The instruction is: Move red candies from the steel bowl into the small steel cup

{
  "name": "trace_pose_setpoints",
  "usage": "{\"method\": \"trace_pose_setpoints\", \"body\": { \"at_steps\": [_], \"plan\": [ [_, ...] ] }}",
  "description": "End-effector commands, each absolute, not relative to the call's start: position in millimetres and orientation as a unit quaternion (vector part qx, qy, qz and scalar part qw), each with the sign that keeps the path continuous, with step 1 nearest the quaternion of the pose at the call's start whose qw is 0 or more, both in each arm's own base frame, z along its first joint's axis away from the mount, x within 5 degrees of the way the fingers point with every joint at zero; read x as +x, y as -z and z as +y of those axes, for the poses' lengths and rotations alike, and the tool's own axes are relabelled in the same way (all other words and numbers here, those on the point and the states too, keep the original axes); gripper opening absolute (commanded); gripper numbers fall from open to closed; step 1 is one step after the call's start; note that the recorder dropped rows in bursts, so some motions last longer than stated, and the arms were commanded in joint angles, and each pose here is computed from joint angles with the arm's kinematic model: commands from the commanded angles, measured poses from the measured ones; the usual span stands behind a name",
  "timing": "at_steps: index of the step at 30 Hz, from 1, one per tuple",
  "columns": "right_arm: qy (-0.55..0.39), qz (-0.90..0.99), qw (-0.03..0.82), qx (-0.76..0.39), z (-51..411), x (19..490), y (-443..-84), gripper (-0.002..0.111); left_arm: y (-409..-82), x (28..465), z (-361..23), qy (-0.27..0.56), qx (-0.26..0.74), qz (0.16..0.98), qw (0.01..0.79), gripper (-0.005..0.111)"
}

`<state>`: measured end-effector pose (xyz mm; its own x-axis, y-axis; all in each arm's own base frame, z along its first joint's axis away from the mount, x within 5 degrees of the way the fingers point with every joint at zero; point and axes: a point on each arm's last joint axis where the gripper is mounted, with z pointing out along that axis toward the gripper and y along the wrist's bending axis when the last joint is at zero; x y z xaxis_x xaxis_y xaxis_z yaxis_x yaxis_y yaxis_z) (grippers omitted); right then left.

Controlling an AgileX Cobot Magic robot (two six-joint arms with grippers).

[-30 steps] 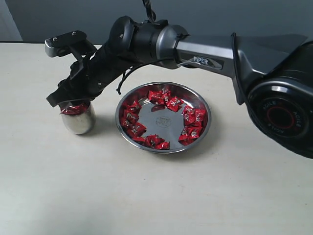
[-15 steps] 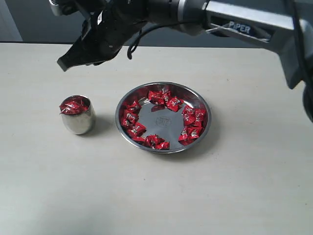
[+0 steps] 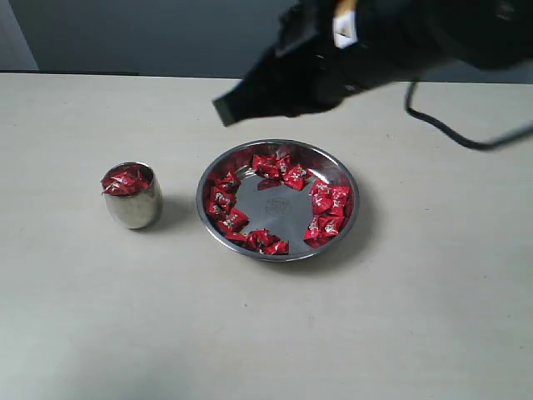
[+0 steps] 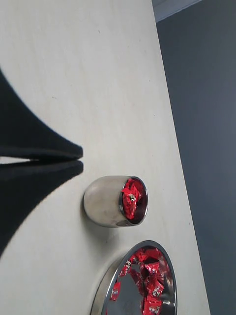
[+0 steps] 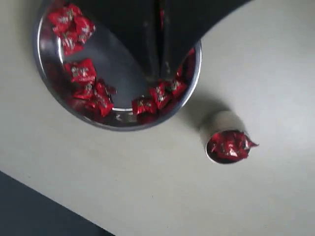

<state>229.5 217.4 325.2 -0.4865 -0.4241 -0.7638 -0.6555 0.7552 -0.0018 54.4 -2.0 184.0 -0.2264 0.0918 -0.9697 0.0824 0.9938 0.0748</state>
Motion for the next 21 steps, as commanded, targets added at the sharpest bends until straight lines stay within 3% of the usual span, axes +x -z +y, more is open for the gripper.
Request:
{"method": "trace_pose_setpoints", "body": {
  "at_steps": [1, 6, 11, 13, 16, 21],
  "plan": [
    [-0.152, 0.865, 0.375, -0.298, 173, 184, -315, 0.000, -185, 54, -2, 0.000, 0.054, 0.779, 0.625, 0.000],
    [-0.130, 0.884, 0.335, -0.300, 144, 155, -315, 0.000, -185, 54, -2, 0.000, 0.054, 0.779, 0.625, 0.000],
    [-0.102, 0.875, 0.355, -0.312, 130, 147, -324, 0.000, -185, 54, -2, 0.000, 0.054, 0.779, 0.625, 0.000],
    [-0.090, 0.859, 0.401, -0.304, 123, 149, -327, 0.000, -185, 54, -2, 0.000, 0.054, 0.779, 0.625, 0.000],
    [-0.117, 0.828, 0.492, -0.242, 102, 154, -328, 0.000, -185, 54, -2, 0.000, 0.054, 0.779, 0.625, 0.000],
    [-0.136, 0.831, 0.537, -0.054, 46, 139, -296, 0.000, -185, 54, -2, 0.000, 0.054, 0.779, 0.625, 0.000]
  ]
}}
